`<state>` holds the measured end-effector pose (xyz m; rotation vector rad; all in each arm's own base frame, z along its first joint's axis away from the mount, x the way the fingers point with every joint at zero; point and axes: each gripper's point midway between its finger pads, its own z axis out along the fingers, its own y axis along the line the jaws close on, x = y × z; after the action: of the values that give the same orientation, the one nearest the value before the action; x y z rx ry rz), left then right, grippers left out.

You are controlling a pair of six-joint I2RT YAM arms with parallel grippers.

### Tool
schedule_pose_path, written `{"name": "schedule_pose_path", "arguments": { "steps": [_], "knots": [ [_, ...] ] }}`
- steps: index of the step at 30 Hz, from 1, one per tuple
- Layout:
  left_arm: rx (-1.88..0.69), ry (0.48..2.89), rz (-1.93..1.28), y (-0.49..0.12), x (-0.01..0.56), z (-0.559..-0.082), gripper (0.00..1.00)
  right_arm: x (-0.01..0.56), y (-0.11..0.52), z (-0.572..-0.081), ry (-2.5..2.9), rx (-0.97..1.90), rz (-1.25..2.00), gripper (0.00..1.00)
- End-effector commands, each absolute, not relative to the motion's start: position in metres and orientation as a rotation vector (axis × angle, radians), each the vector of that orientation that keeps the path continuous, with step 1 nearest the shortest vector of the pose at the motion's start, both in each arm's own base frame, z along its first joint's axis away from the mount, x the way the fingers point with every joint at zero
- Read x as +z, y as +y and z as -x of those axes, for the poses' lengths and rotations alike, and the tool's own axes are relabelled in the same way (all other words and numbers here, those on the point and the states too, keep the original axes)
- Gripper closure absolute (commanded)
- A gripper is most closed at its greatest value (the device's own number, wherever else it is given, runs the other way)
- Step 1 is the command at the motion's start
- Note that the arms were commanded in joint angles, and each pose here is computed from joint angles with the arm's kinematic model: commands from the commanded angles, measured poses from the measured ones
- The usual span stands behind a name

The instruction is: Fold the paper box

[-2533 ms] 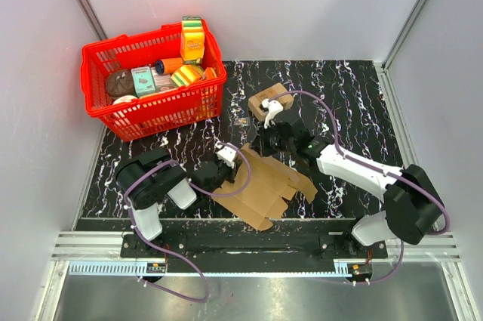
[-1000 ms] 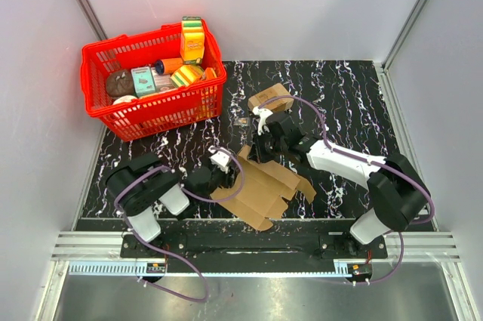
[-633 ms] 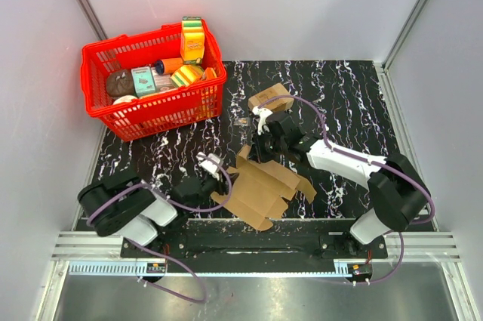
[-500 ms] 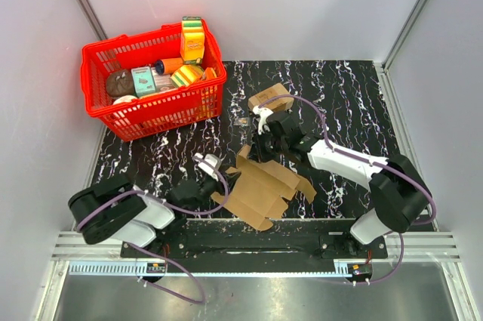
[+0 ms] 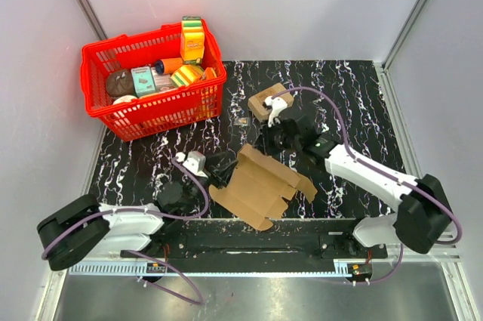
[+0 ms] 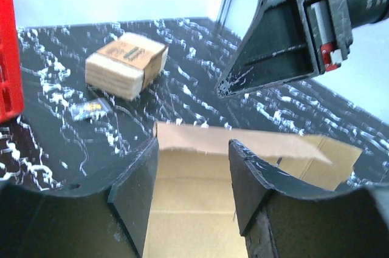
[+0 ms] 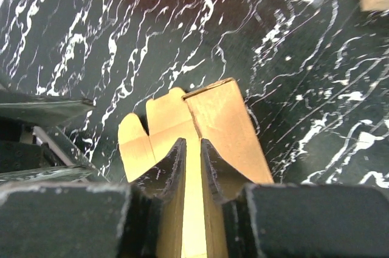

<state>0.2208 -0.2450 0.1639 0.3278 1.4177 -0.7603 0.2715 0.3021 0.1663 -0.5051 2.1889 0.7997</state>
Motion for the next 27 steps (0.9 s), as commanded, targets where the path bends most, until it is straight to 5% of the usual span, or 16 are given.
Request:
{"name": "schedule_pose_path", "arguments": {
  "steps": [1,6,12,22,27],
  "knots": [
    [-0.748,1.352,-0.284,-0.246,0.208,-0.229,0.45,0.200,0.271,-0.288,2.110,0.647,0.348,0.80],
    [-0.688,1.415,-0.375,-0.260,0.229,-0.237,0.40,0.189,0.229,-0.273,2.196,0.509,0.189,0.83],
    [-0.659,1.495,-0.470,-0.272,0.249,-0.256,0.31,0.161,0.189,-0.224,2.429,0.417,0.053,0.69],
    [-0.674,1.675,-0.775,-0.331,0.262,-0.285,0.32,0.137,0.154,-0.175,2.510,0.430,-0.112,0.66],
    [-0.605,1.730,-0.845,-0.335,0.252,-0.294,0.33,0.121,0.148,-0.169,2.556,0.384,-0.157,0.49]
  ]
}}
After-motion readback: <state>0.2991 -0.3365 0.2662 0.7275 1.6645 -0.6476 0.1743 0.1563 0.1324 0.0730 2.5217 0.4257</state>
